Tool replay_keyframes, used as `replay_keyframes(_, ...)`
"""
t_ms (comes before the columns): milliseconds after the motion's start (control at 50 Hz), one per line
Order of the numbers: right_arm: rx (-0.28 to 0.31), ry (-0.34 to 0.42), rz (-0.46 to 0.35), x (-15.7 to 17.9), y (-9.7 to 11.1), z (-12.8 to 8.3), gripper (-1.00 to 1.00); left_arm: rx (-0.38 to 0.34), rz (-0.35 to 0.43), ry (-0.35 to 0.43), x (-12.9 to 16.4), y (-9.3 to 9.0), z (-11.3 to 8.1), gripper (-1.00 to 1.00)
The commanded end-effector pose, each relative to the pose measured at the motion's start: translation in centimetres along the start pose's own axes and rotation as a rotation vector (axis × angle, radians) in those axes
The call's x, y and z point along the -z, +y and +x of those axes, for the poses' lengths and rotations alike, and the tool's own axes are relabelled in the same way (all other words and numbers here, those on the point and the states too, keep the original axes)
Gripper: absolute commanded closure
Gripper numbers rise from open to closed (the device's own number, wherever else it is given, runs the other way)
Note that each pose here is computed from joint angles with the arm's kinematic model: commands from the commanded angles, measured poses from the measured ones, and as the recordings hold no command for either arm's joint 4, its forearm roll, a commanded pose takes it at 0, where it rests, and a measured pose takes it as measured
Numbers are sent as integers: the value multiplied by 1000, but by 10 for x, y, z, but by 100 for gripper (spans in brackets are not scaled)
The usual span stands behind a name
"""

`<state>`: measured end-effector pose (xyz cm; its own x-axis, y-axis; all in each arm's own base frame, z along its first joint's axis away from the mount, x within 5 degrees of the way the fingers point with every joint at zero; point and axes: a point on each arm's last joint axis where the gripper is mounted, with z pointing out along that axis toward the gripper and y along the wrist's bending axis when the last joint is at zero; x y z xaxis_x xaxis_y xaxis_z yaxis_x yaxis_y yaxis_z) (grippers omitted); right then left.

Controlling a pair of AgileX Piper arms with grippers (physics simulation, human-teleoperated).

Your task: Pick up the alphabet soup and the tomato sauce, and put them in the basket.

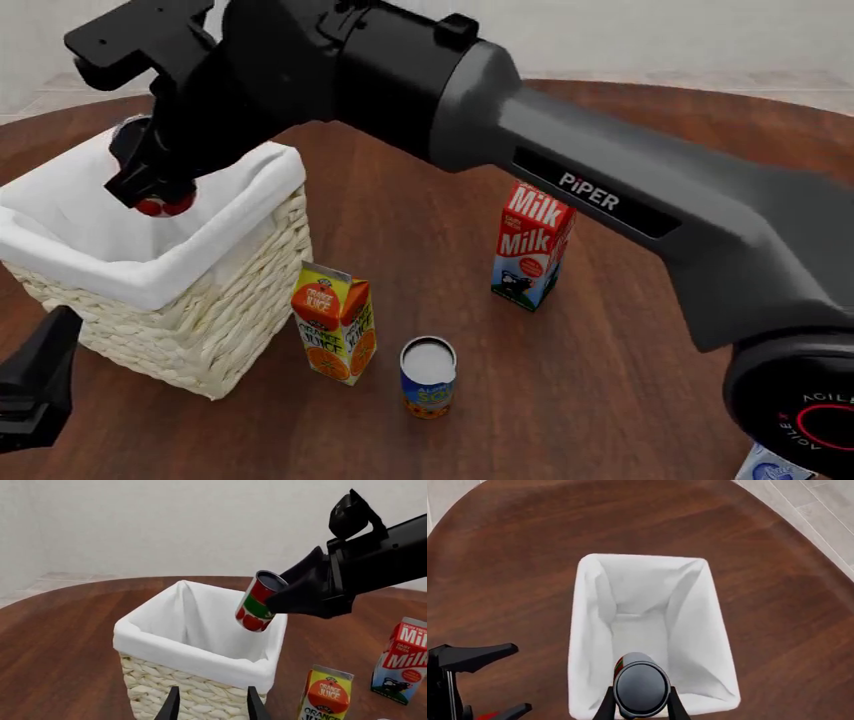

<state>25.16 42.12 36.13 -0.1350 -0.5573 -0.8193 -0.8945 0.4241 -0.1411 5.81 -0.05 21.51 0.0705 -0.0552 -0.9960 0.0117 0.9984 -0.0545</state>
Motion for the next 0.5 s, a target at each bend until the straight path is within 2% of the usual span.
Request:
replay_keyframes(20, -16, 7, 1, -7, 0, 5, 100, 2, -1, 0, 0, 0, 0, -100)
replay_keyframes(300, -21, 16, 2, -12, -1, 10, 100, 2, 0, 0, 0, 0, 0, -100)
replay_keyframes(320, -22, 16, 3, -12, -2, 9, -100, 2, 0, 1, 0, 0, 0, -100)
replay_keyframes(500, -25, 13, 11, -12, -6, 9, -100, 1, 0, 1, 0, 0, 0, -100)
